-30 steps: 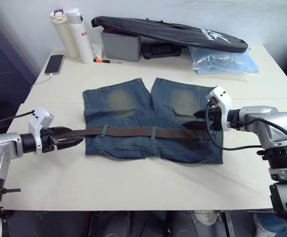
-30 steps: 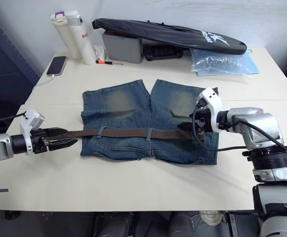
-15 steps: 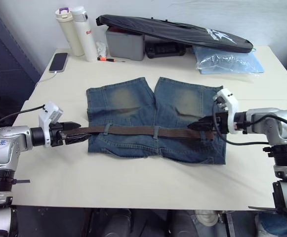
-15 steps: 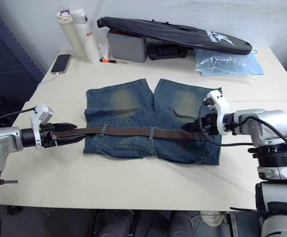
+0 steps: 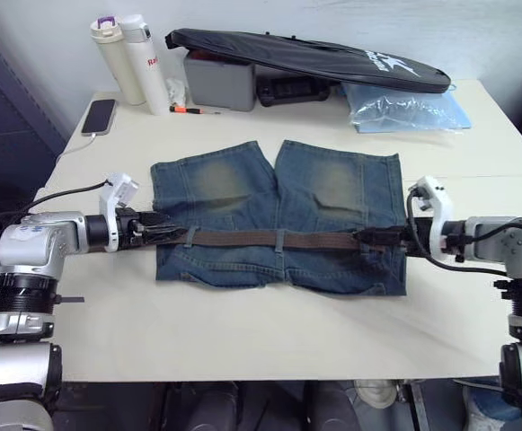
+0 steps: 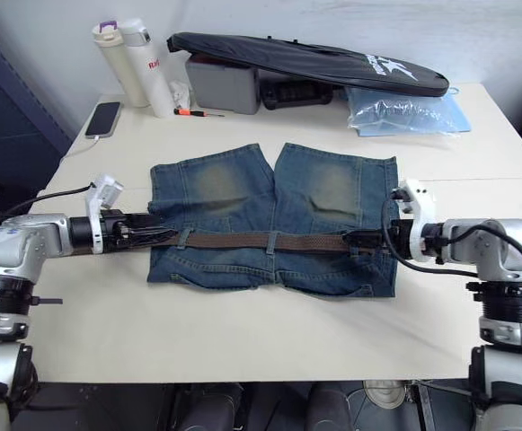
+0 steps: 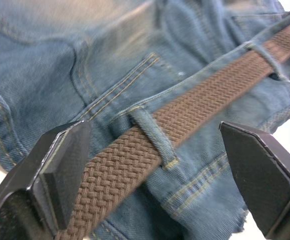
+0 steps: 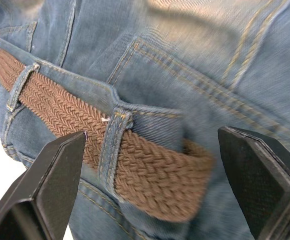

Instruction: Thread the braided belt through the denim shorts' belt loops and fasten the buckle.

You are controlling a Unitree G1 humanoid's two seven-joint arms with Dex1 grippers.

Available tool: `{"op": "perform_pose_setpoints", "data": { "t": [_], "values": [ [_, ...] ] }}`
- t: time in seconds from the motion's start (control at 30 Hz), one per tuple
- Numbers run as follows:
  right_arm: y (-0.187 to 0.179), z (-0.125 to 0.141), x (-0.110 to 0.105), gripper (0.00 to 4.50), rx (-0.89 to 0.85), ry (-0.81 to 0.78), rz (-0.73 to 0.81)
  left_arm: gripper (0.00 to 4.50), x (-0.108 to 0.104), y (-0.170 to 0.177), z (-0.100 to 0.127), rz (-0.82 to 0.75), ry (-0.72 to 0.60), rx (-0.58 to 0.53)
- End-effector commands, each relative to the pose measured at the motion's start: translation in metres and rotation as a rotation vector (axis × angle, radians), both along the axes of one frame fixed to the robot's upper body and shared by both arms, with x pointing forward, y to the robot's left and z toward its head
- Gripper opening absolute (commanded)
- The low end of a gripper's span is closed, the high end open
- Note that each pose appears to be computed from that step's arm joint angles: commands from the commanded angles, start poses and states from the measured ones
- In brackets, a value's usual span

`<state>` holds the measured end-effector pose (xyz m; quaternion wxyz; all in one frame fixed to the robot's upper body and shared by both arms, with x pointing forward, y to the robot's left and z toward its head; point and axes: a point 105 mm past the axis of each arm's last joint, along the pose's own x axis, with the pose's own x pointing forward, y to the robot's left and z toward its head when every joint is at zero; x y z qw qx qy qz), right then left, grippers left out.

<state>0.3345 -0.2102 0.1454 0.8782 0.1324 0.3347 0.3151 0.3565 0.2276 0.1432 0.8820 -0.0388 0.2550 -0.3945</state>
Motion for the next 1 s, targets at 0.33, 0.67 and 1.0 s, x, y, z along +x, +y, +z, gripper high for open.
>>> {"op": "perform_pose_setpoints", "data": {
  "t": [0.33, 0.67, 1.0],
  "values": [
    [0.016, 0.009, -0.006, 0.31, 0.077, -0.099, 0.1, 4.5, 0.024, 0.002, 0.012, 0.079, 0.086, -0.066],
    [0.018, 0.005, -0.011, 0.26, 0.066, -0.133, 0.105, 4.5, 0.021, -0.035, -0.009, -0.075, 0.136, 0.001],
    [0.013, 0.003, -0.011, 0.26, 0.066, -0.154, 0.078, 3.66, 0.016, -0.032, -0.027, -0.111, 0.159, 0.091]
  ]
}}
